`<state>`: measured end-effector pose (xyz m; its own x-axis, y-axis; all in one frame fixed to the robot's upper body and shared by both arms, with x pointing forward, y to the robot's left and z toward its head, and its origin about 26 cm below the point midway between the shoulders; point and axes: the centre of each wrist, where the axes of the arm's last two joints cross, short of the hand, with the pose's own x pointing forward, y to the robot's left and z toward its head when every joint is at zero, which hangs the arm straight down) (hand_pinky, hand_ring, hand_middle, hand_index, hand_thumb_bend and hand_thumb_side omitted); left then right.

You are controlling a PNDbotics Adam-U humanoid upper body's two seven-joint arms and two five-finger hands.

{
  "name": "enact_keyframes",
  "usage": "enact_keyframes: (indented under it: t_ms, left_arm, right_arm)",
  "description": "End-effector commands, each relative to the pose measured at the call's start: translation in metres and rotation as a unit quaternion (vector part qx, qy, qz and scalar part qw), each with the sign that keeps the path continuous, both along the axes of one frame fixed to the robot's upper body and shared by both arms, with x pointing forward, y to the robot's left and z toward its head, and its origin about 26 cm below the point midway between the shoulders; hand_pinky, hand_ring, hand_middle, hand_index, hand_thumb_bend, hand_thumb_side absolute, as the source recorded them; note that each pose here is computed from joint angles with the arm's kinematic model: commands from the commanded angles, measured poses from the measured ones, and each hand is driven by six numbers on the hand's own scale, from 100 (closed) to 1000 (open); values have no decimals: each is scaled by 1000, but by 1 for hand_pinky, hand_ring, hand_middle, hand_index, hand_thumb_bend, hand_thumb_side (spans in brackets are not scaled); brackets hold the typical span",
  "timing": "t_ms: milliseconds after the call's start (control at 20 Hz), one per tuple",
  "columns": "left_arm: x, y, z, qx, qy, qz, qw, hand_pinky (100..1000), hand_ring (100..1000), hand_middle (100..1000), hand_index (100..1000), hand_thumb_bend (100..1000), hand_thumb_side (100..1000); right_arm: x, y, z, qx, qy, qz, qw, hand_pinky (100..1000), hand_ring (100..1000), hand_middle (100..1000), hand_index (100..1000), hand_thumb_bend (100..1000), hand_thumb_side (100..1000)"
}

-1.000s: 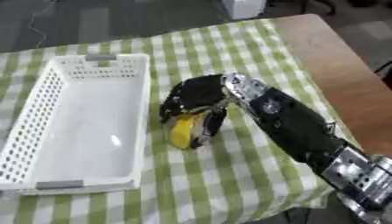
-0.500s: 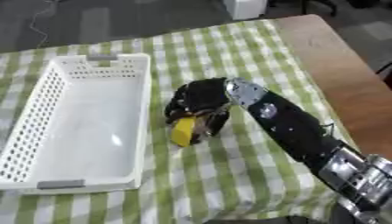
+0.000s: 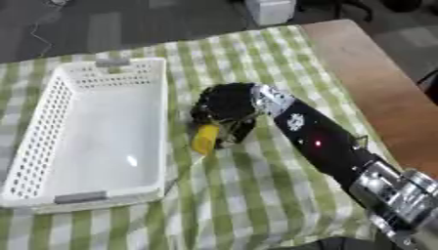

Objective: Pick up objects on the table and place them in the box.

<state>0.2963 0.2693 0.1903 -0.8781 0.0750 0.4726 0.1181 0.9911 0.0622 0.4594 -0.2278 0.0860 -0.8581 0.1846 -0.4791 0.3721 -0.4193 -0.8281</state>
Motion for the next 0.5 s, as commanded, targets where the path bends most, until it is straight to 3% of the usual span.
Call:
enact_keyframes:
  t_ms: [50,100,200,300,500]
  left_arm:
    - [0,-1,8,4,-13,-7,1000,536,591,1000,908,413,754]
    - [0,-1,8,4,-13,-8,1000,536,591,1000,908,413,754]
    - [0,-1,9,4,-13,-8,1000,535,591,1000,908,413,753]
    - [0,-1,9,4,-13,-8,1000,535,591,1000,908,411,754]
    - [-1,0,7,4,-12,-6,1000,534,591,1000,908,409,754]
  right_arm:
    - [-5,-12,-28,-11,45,61,997,100,100,100,100,654,361]
    - [-7,-10,-31,-8,41,79,996,100,100,100,100,666,399]
    - [-12,-15,-43,-5,44,98,994,100,100,100,100,584,324]
    - [-16,-26,-61,-4,64,92,994,100,100,100,100,572,259]
    - [-23,-45,-88,5,96,64,993,100,100,100,100,552,246]
